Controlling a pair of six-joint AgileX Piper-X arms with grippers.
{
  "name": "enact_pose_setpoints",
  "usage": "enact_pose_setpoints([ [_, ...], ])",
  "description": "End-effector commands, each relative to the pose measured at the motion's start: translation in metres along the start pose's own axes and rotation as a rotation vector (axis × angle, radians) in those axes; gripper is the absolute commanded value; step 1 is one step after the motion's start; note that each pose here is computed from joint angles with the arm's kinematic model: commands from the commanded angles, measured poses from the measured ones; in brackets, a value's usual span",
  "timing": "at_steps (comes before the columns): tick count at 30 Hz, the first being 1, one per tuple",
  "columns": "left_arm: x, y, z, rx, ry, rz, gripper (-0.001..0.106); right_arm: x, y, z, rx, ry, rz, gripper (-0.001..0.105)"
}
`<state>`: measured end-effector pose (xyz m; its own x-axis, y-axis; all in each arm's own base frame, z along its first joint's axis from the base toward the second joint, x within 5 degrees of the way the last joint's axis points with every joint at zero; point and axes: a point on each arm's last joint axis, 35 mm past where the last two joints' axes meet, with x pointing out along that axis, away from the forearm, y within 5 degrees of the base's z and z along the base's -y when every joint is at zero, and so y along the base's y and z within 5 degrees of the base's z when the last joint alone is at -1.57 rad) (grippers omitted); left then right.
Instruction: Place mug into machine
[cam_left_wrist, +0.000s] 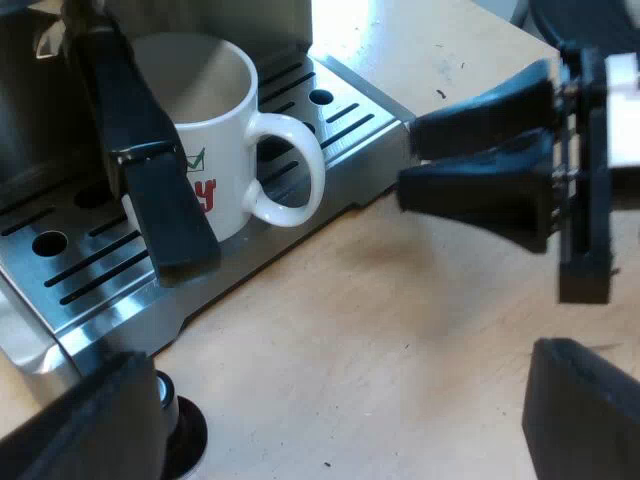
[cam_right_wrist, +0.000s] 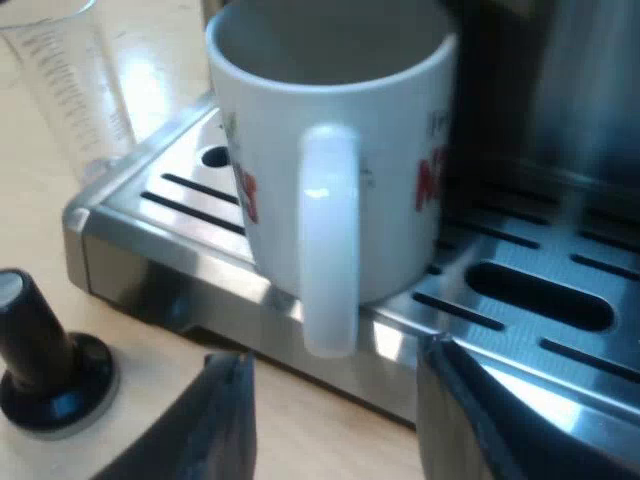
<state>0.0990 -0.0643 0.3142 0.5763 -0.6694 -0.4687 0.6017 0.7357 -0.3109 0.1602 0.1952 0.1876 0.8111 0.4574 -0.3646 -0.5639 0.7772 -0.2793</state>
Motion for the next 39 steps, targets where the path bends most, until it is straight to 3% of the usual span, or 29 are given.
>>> enact_pose_setpoints([
  [1, -0.001, -0.001, 0.002, 0.005, -0.011, -0.008, 0.079, 0.008, 0.004, 0.001, 0.005, -0.059, 0.001, 0.040],
  [9, -0.001, -0.001, 0.002, 0.005, -0.011, -0.008, 0.079, 0.029, 0.013, -0.005, 0.007, -0.063, -0.002, 0.040],
  [20, -0.001, -0.001, 0.002, 0.005, -0.011, -0.008, 0.079, 0.056, 0.016, 0.002, 0.014, -0.044, -0.096, 0.040],
  [39, -0.001, -0.001, 0.002, 0.005, -0.011, -0.008, 0.079, 0.099, 0.014, 0.012, 0.030, -0.032, -0.131, 0.040],
])
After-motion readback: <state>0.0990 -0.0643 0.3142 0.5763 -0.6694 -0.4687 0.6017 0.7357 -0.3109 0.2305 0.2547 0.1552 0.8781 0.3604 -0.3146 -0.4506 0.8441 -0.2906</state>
